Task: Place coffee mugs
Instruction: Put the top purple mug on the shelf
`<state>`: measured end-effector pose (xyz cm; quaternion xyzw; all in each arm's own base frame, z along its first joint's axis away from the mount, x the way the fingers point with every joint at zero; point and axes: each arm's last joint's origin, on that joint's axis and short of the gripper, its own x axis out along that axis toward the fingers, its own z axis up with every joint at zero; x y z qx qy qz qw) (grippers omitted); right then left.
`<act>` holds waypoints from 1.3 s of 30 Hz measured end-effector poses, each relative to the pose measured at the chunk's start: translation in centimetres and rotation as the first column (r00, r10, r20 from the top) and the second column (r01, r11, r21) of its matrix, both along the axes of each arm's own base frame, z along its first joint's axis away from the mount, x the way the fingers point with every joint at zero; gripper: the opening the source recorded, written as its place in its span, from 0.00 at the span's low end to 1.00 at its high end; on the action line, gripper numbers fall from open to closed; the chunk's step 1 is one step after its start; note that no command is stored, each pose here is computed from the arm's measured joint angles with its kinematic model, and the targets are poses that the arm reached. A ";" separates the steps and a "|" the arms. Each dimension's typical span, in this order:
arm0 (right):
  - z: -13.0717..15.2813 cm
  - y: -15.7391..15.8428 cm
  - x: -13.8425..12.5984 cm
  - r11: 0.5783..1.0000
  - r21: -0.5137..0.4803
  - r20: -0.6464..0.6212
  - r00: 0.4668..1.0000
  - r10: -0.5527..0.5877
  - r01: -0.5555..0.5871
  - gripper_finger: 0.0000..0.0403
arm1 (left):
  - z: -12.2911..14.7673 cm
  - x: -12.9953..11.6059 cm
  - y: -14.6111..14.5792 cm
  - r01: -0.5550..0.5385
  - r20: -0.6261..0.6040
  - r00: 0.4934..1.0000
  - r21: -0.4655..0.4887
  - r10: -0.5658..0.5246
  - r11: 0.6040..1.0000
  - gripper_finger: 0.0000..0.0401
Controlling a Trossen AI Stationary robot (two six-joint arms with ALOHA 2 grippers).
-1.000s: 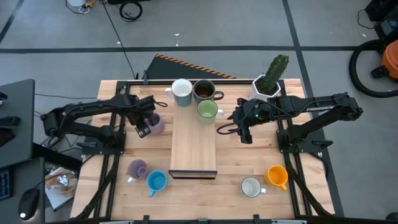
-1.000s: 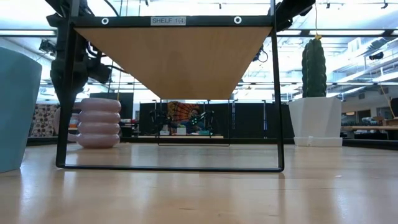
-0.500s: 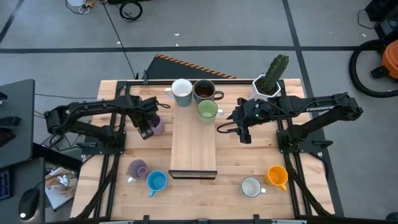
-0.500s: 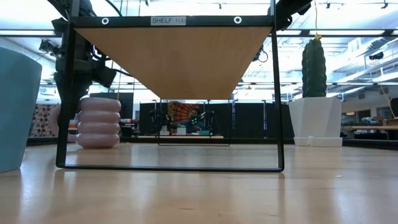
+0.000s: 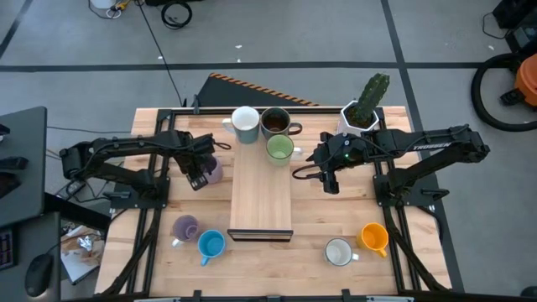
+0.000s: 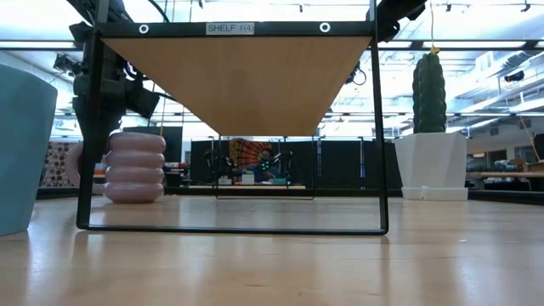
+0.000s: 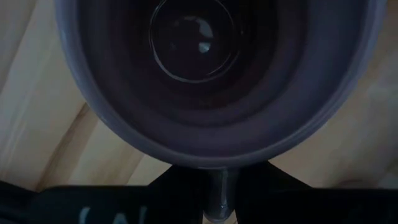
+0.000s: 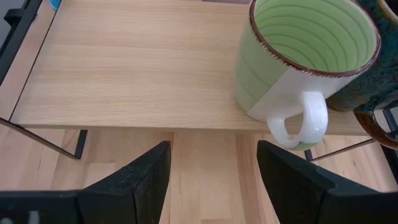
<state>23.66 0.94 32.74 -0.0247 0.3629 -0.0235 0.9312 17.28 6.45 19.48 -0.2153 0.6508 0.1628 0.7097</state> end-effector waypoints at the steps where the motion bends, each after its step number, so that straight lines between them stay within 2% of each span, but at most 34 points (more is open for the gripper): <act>1: 0.0 0.0 0.0 1.000 0.001 0.000 1.000 -0.001 0.001 0.61 | 0.0 0.0 0.0 0.000 0.000 1.000 0.000 0.000 1.000 0.13; 22: 0.0 0.0 0.0 1.000 -0.001 -0.004 1.000 0.000 0.000 0.61 | 0.2 -0.1 0.0 0.031 0.004 1.000 0.016 -0.031 0.999 0.13; 39: -0.2 0.0 -0.2 1.000 0.004 -0.028 1.000 -0.007 0.007 0.61 | 8.0 0.5 -1.1 0.152 0.090 0.982 0.127 -0.164 0.980 0.13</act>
